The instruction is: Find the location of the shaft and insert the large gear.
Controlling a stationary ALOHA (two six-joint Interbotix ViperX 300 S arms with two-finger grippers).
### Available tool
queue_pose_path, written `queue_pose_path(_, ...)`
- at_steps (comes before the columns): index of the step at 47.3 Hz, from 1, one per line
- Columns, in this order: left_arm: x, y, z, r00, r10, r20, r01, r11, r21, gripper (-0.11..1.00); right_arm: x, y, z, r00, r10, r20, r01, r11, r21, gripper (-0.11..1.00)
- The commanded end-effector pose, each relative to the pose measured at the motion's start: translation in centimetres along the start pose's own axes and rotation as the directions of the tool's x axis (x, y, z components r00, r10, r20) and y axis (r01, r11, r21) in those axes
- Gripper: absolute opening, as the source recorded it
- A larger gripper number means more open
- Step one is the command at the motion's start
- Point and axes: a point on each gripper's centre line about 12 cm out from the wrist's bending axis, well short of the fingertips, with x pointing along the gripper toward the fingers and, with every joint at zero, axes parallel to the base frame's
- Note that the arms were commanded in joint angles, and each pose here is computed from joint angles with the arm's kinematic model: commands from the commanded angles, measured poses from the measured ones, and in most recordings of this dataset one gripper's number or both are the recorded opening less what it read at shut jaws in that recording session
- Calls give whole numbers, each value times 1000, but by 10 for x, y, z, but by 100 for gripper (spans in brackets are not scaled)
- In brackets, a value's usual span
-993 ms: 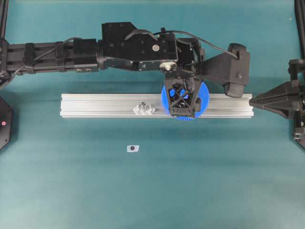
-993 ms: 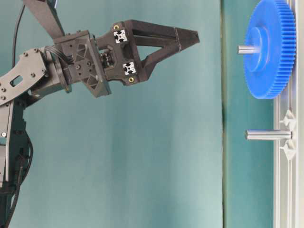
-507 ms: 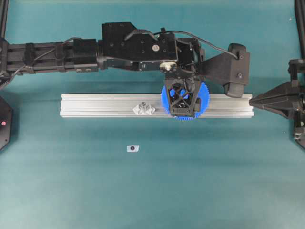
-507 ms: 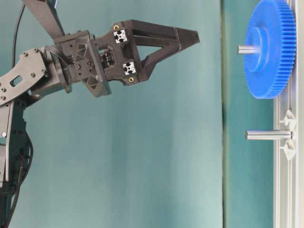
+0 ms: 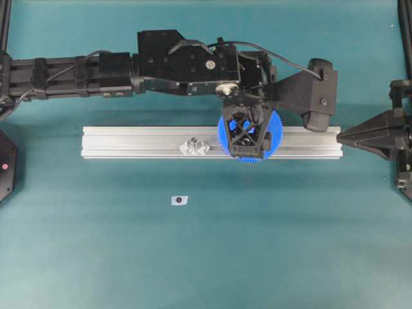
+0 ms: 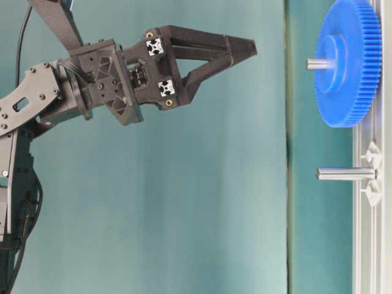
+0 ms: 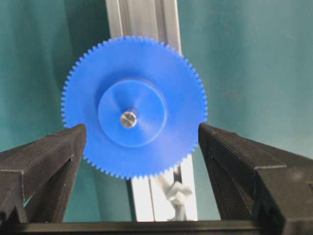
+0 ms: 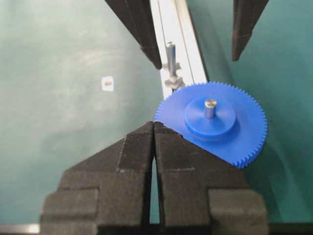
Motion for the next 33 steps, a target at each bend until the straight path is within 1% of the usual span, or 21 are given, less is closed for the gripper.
queue_pose_path(1,-33,2,10,997,19,74,-19,1000,-1,90,0,0,4,1000,0,11,0,1000,10,0)
queue_pose_path(13,-33,2,11,997,18,74,-18,1000,0,90,1,0,2,1000,1,6,-1,1000,12,0)
queue_pose_path(20,-33,2,10,997,19,73,-18,1000,-15,90,1,0,2,1000,-1,6,1,1000,13,0)
queue_pose_path(33,-32,2,10,998,17,67,-16,1000,-25,89,0,0,3,1000,0,12,0,1000,13,0)
